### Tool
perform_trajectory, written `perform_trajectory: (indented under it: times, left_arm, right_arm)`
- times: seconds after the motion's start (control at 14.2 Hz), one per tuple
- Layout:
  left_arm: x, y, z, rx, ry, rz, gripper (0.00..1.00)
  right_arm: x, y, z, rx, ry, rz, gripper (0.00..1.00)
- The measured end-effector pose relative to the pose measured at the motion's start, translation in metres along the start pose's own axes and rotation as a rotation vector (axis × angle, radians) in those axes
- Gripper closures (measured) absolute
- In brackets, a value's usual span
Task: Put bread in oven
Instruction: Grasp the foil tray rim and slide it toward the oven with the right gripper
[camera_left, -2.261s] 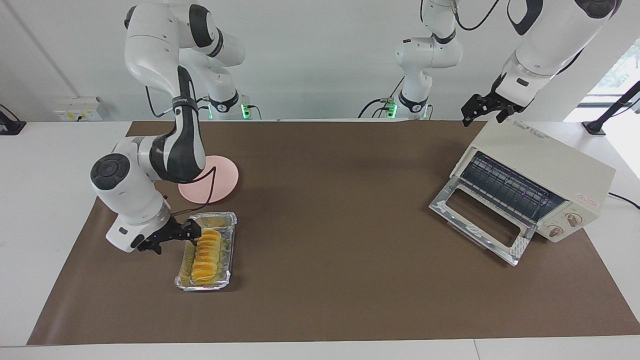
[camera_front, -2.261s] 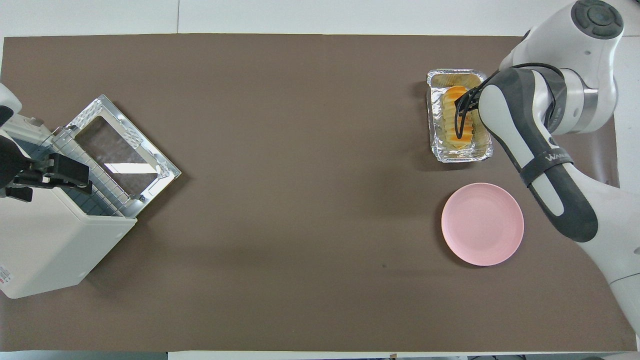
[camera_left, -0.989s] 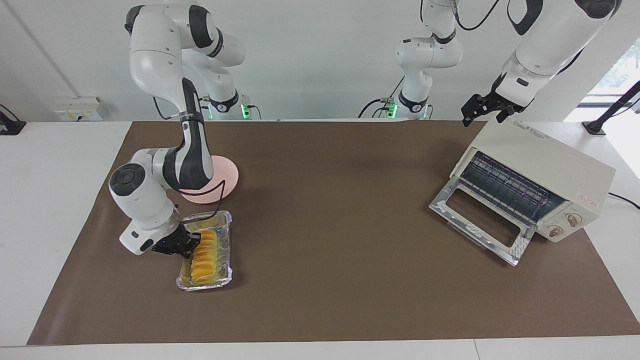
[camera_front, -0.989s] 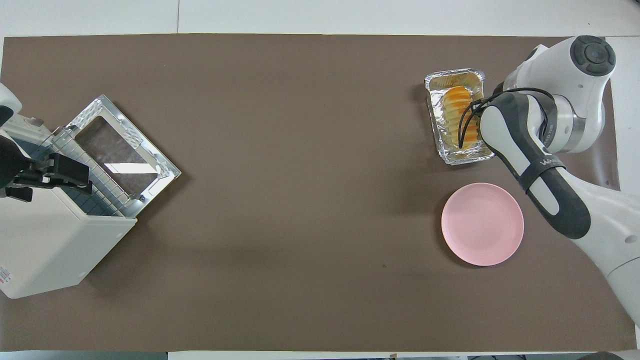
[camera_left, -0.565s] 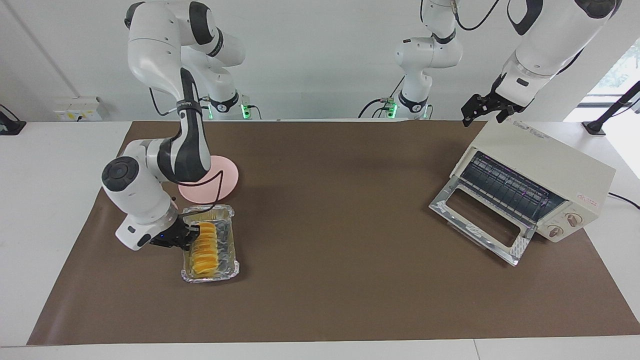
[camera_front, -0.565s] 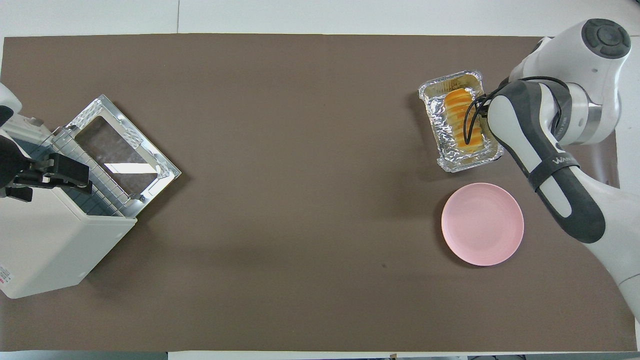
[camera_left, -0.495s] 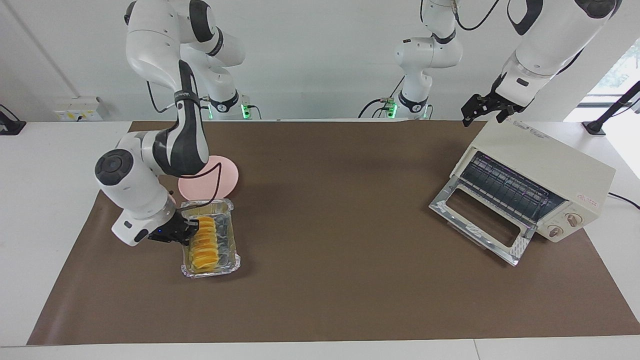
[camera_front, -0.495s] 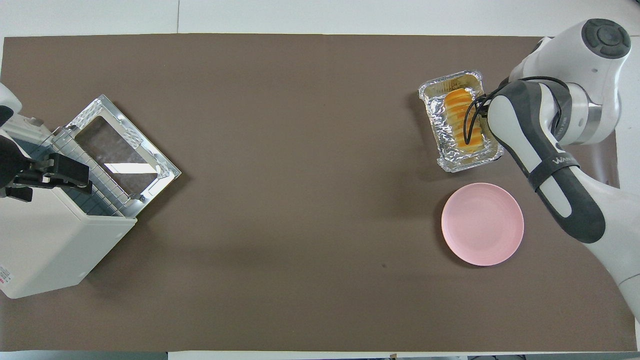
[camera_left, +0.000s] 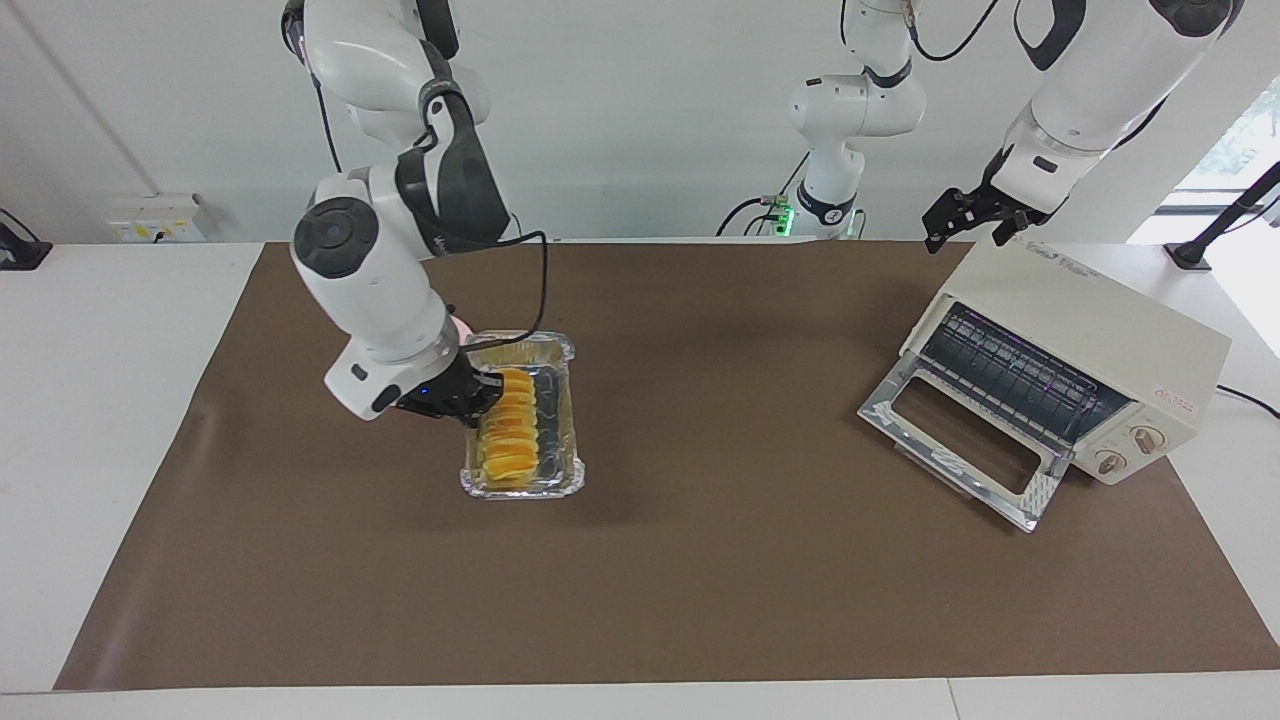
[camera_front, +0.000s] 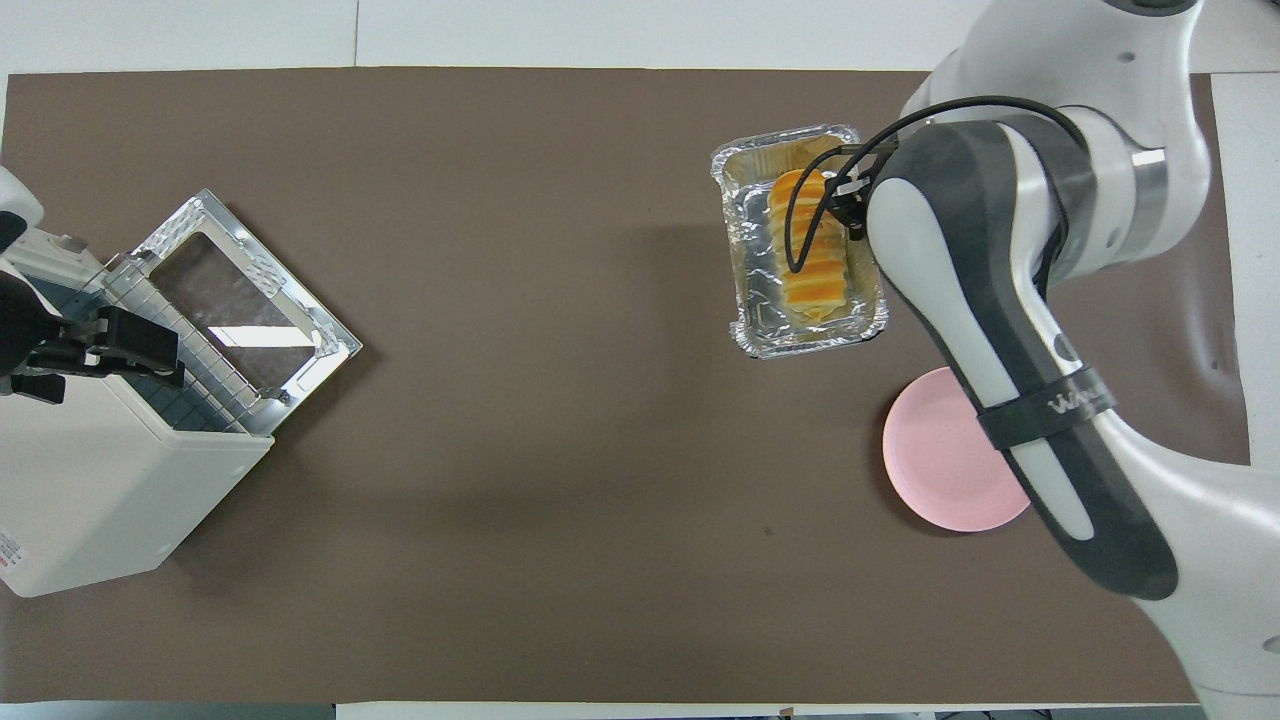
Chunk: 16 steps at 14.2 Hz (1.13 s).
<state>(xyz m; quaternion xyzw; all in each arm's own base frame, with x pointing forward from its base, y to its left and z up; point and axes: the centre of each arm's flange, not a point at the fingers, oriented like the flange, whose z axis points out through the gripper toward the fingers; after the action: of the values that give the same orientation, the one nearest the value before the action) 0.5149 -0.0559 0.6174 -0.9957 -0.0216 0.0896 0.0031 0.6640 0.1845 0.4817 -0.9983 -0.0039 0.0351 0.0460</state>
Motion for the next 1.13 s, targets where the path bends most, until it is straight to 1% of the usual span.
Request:
perform_trajectory:
  times: [0.28,0.42,0.57,0.71,0.92,1.13]
  left_arm:
    - [0.0,0.0,0.0,0.0,0.0,0.0,0.0]
    - [0.0,0.0,0.0,0.0,0.0,0.0,0.0]
    - [0.0,0.0,0.0,0.0,0.0,0.0,0.0]
    - [0.0,0.0,0.0,0.0,0.0,0.0,0.0]
    - [0.0,0.0,0.0,0.0,0.0,0.0,0.0]
    - [0.0,0.0,0.0,0.0,0.0,0.0,0.0]
  right_arm:
    - [-0.031,-0.116,0.02,0.009,0.034,0.029,0.98]
    - [-0.045,-0.157,0.043,0.011,0.037,0.04,0.98]
    - [-0.057,-0.187,0.076,0.013,0.042,0.037,0.98]
    - [-0.067,-0.204,0.114,0.013,0.046,0.037,0.98]
    - [-0.079,-0.208,0.162,0.02,0.064,0.042,0.98]
    - [-0.082,-0.199,0.179,0.016,0.065,0.051,0.98]
